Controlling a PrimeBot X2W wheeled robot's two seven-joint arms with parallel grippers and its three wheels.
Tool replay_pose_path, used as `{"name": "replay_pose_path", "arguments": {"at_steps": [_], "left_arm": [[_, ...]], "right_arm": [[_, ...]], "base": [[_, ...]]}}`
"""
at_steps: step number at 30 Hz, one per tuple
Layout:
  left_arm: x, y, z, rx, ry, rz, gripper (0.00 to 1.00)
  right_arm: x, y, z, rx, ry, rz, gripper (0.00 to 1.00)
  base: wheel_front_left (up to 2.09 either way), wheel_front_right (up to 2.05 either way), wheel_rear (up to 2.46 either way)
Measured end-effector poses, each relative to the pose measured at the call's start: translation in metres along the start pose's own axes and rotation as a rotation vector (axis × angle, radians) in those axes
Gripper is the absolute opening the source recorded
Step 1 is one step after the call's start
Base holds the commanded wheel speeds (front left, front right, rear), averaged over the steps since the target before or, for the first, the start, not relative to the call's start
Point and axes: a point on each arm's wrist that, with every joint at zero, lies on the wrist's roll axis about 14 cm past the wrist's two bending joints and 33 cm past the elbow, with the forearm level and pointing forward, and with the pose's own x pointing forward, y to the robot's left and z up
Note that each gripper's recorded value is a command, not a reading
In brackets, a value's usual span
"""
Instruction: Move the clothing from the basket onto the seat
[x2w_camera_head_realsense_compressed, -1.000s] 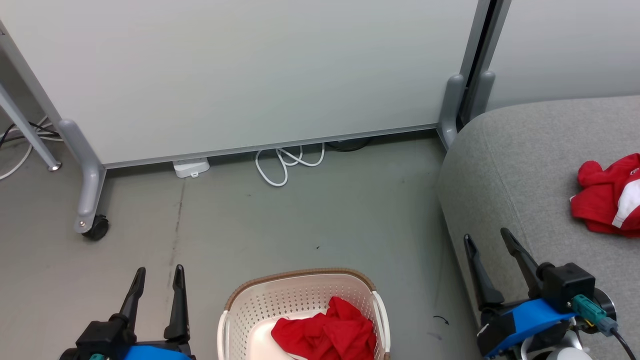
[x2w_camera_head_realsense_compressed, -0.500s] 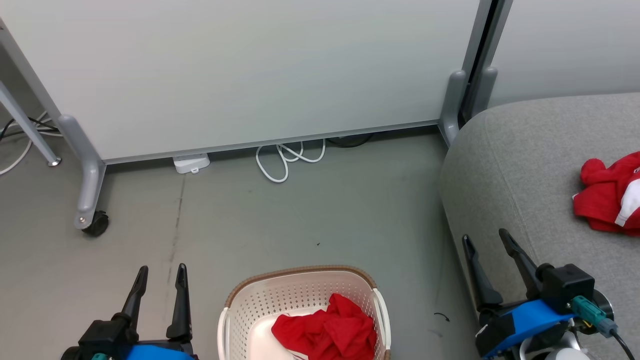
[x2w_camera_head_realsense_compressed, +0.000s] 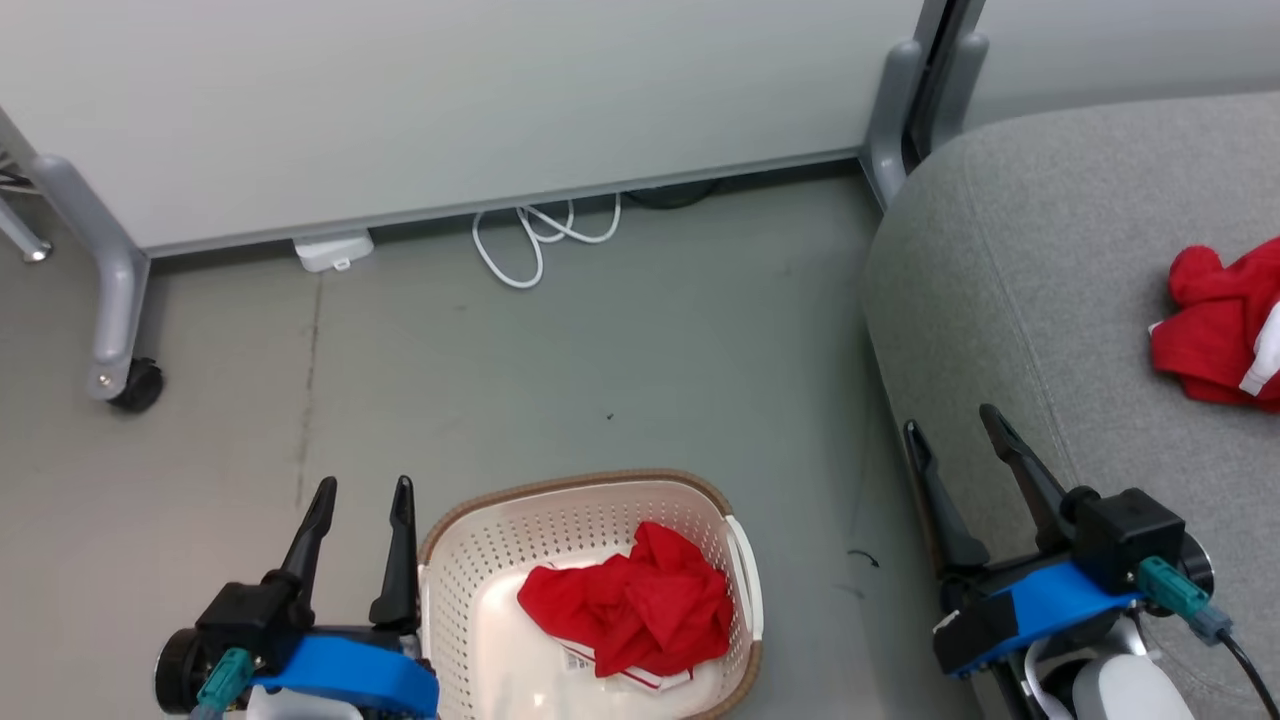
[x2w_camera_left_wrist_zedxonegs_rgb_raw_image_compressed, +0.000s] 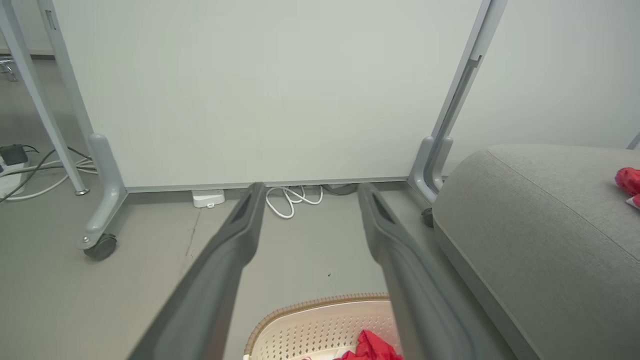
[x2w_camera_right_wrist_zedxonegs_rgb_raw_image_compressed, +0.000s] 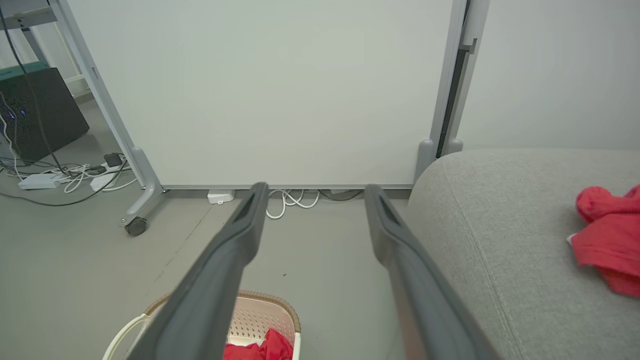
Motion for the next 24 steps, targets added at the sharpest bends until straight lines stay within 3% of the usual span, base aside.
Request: {"name": "replay_pose_path", "arguments": {"at_steps": [17, 24], "left_arm": [[0.072, -0.054, -0.138, -0.050, 0.390, -0.231, 1.00], [0.069, -0.071, -0.211, -0.079, 0.596, -0.304, 1.00]], "right_arm": [[0.045, -0.023, -0.045, -0.020, 0.088, -0.029, 1.00], [0.047, -0.045, -0.079, -0.019, 0.160, -0.084, 1.00]], "base": [[0.00, 0.00, 0.00], [0.00, 0.00, 0.00]]}}
